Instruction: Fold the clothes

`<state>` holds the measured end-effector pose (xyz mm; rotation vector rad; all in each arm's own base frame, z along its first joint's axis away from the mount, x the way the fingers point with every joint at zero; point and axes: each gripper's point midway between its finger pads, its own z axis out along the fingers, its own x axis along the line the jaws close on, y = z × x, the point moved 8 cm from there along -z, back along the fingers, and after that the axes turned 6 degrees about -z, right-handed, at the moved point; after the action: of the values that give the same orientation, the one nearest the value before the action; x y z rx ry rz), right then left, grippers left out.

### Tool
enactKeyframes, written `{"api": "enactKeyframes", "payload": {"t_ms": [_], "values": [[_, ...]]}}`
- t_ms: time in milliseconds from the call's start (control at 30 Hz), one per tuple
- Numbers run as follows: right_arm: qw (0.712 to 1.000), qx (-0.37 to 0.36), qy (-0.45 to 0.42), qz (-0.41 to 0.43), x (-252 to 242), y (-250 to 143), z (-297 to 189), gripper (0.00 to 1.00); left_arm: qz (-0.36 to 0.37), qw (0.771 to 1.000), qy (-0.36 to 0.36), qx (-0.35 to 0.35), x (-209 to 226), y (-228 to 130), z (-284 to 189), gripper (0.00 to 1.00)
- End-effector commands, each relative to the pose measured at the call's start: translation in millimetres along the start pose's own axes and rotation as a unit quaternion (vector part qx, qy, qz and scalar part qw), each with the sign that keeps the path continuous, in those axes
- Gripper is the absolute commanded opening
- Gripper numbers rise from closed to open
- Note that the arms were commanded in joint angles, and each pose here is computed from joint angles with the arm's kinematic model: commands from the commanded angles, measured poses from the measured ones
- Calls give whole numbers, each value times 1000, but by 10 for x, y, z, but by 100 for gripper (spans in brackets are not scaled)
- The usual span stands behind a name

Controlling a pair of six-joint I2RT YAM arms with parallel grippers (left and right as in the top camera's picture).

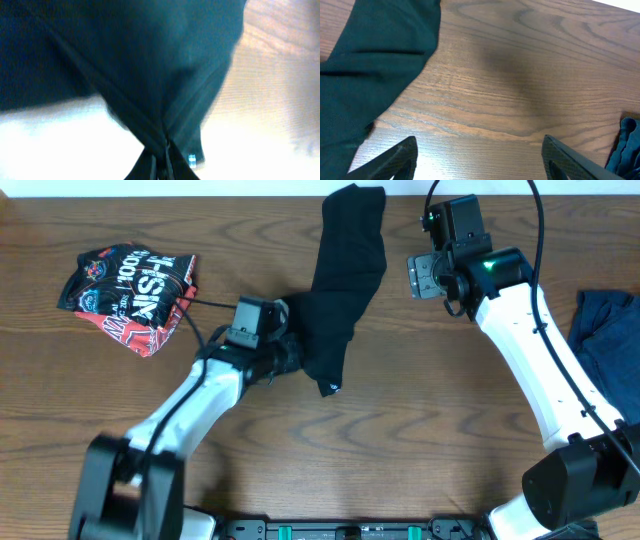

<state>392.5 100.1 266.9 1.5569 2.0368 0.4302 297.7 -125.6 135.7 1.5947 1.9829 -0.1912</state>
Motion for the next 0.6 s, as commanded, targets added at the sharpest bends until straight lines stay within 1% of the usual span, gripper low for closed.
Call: {"api": "enactKeyframes", "payload": {"t_ms": [0,67,100,200,233,333,433,500,567], "values": [[1000,-11,-11,16,-100,17,-100,75,51,998,-27,-34,-152,-55,-596,6],[1000,-15,-3,19,-106,30,-95,72,48,997,-30,-51,-145,-170,-943,6],[1000,-18,12,20,-90,42,-94,71,50,995,-38,-71,-154,-222,-1138,6],[993,-31,109,-15,76,74,-87,72,74,982,-78,-156,-246,-301,-1625,6],[989,-33,144,-31,147,71,-77,72,87,973,-95,-191,-297,-320,-1784,6],[977,-20,205,-47,317,29,-10,72,129,937,-151,-288,-463,-363,-2203,6],[966,7,249,-70,516,-51,123,73,156,900,-186,-361,-574,-387,-2510,6],[961,26,263,-83,642,-109,234,75,162,888,-194,-384,-603,-382,-2596,6],[955,48,279,-92,783,-173,351,76,164,881,-196,-398,-622,-362,-2637,6]]}}
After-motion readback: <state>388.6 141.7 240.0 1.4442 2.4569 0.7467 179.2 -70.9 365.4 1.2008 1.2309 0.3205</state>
